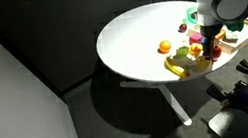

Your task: Put the plastic lemon on the grey block in the crate

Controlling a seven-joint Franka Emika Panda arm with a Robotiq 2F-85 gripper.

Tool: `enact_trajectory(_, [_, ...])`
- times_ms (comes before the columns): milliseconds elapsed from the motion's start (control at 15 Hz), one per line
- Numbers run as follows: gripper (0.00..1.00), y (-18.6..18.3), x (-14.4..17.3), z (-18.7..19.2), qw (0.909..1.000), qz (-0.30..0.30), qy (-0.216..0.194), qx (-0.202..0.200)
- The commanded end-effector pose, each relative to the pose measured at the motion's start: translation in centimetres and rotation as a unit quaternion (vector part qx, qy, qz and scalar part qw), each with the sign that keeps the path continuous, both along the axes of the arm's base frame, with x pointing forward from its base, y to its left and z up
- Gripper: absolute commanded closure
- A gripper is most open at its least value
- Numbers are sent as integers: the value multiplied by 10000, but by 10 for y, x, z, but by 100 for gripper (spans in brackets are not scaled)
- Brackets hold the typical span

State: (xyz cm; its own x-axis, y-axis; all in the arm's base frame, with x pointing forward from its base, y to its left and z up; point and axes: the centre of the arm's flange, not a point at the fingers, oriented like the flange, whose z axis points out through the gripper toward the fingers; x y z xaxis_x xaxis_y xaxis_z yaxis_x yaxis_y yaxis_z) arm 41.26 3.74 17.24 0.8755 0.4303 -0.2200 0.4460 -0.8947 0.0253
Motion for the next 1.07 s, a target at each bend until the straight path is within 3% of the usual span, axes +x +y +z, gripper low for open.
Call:
enact_trajectory(0, [0, -1, 9, -5, 9999, 58, 0, -98])
enact_trajectory(1000, [0, 0, 2, -10, 10000, 33, 88, -16])
